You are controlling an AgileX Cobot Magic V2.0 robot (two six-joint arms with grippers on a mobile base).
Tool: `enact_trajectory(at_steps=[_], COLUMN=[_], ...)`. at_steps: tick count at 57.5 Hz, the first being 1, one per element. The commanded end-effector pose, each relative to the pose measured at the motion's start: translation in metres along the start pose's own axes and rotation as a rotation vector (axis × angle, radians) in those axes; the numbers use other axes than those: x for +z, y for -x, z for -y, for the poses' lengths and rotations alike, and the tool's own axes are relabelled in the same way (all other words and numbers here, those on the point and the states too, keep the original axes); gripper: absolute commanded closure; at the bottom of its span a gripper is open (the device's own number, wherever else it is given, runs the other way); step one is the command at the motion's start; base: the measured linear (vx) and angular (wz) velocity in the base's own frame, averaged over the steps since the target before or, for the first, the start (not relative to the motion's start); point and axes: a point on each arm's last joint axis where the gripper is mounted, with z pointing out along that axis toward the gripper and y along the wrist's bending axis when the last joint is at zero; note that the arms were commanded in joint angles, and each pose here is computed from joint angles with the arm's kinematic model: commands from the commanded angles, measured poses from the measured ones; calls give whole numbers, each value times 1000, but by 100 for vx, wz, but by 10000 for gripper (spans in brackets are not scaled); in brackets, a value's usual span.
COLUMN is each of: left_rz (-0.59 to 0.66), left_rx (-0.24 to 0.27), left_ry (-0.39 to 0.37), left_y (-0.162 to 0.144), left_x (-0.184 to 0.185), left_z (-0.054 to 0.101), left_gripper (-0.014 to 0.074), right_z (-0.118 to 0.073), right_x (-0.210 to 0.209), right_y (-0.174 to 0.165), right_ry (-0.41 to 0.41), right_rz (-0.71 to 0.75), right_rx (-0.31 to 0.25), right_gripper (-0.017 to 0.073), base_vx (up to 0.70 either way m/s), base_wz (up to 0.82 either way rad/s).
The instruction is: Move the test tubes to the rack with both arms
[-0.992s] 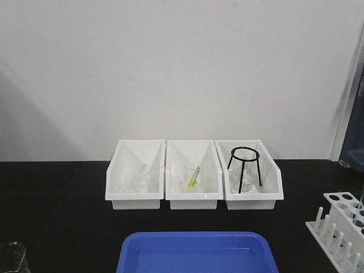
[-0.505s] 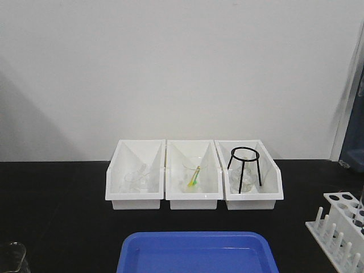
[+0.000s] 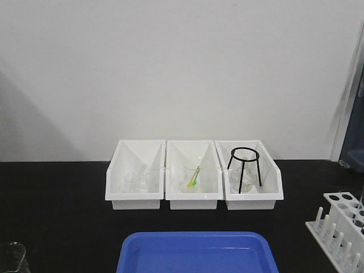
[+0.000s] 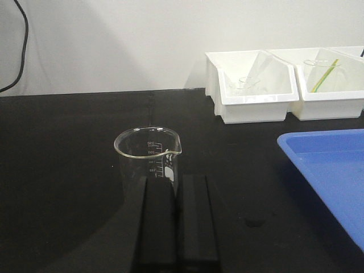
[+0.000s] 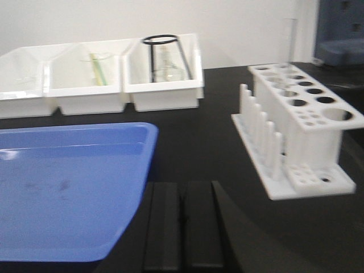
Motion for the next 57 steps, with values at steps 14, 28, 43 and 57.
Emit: enact_trajectory(at_steps=[14,28,43,57], left_rz=[70,70,70,70], left_rx=[-14,-14,-14,-14], left_ry=[-11,-11,-11,-11], left_y=[-1,-1,-1,-1], left_x=[0,0,0,0], left_z=[0,0,0,0], left_gripper=[614,614,614,614], right_z=[-1,-1,-1,-1], right_x=[1,0,0,0], right_y=[4,5,5,5], right_ry=[28,28,28,28], right_rz=[78,86,88,87], right_rx=[-69,-69,-69,-70], right_gripper=[567,567,567,567], base_vx=[0,0,0,0], base_wz=[0,0,0,0])
